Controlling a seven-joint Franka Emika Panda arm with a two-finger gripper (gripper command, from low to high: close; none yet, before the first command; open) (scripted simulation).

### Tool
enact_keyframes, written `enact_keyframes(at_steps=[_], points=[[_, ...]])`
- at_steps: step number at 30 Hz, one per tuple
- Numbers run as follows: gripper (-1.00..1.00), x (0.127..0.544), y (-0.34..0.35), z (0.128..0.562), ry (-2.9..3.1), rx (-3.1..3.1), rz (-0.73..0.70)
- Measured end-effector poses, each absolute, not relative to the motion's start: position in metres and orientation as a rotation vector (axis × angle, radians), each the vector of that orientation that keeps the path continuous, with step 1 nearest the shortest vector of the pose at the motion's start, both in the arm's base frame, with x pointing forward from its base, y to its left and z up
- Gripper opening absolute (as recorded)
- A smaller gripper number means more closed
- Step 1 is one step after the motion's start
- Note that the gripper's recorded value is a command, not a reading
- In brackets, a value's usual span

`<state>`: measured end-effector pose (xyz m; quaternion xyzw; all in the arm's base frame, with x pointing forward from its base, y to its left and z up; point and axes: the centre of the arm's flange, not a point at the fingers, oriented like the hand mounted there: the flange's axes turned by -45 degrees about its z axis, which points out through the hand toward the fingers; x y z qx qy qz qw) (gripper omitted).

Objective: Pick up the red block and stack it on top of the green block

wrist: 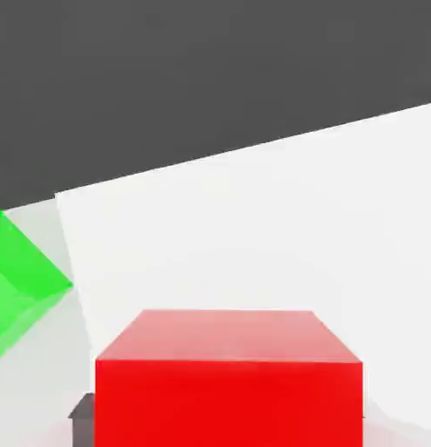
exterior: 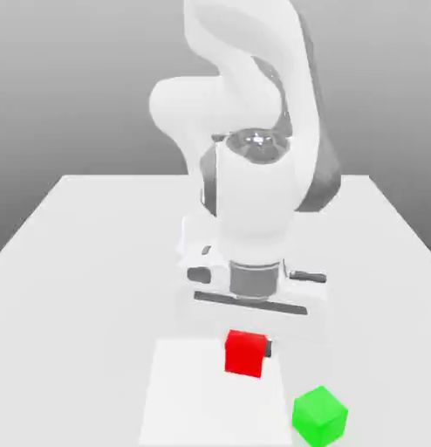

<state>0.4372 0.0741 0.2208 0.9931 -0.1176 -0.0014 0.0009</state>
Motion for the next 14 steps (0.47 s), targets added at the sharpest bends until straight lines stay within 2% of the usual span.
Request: enact_keyframes(at_steps=[6, 10, 11, 14], points=[[-1.00, 0.464, 0.134, 0.239, -0.396, 3.118, 0.001], [-1.00, 0.468, 0.140, 0.196, -0.401, 3.117, 0.003], [1.00, 0.467, 0.140, 0.187, -0.400, 3.117, 0.002], [1.00, 0.467, 0.140, 0.187, -0.400, 3.117, 0.002]])
